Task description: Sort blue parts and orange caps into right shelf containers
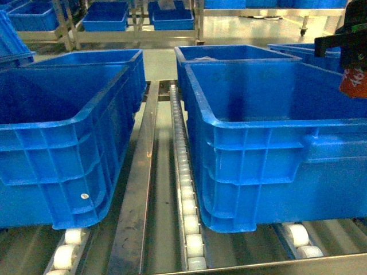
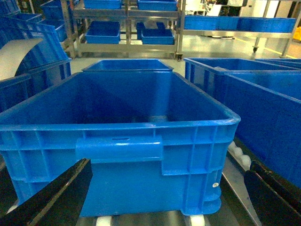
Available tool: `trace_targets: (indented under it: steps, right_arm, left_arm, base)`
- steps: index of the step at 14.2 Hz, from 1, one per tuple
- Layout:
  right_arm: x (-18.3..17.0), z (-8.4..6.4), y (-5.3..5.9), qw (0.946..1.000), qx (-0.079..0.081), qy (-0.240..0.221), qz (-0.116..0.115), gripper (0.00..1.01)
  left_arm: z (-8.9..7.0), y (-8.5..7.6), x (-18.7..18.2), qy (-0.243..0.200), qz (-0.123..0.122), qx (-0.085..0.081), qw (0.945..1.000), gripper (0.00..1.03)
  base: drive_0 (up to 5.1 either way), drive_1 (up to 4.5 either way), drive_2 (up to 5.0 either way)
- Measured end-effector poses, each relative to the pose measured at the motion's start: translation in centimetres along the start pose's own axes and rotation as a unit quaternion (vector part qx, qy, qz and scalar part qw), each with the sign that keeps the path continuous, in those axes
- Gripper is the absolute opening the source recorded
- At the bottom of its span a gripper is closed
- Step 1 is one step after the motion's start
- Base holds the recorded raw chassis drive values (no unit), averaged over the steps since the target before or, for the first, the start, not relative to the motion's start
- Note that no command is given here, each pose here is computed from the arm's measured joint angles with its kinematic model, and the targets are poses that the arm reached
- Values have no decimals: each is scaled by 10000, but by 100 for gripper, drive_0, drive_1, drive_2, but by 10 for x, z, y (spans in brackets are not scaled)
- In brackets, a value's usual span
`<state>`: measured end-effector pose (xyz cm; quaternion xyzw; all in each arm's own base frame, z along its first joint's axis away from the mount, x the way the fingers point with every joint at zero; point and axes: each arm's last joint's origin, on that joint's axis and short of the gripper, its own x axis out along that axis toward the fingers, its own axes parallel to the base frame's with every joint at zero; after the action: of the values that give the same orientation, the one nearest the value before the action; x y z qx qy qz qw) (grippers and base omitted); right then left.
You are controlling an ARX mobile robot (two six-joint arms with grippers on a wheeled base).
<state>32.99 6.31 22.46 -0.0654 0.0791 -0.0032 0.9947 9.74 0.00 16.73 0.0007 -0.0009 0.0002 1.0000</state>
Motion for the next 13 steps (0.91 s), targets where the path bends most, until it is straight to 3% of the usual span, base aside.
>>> trace_targets:
  steps: [13]
  right_arm:
    - [20, -16, 4, 9997, -34, 242, -17, 40]
  left_arm:
    - [0, 0, 0, 0, -2, 0, 10000, 98]
  base:
    - [0, 0, 0]
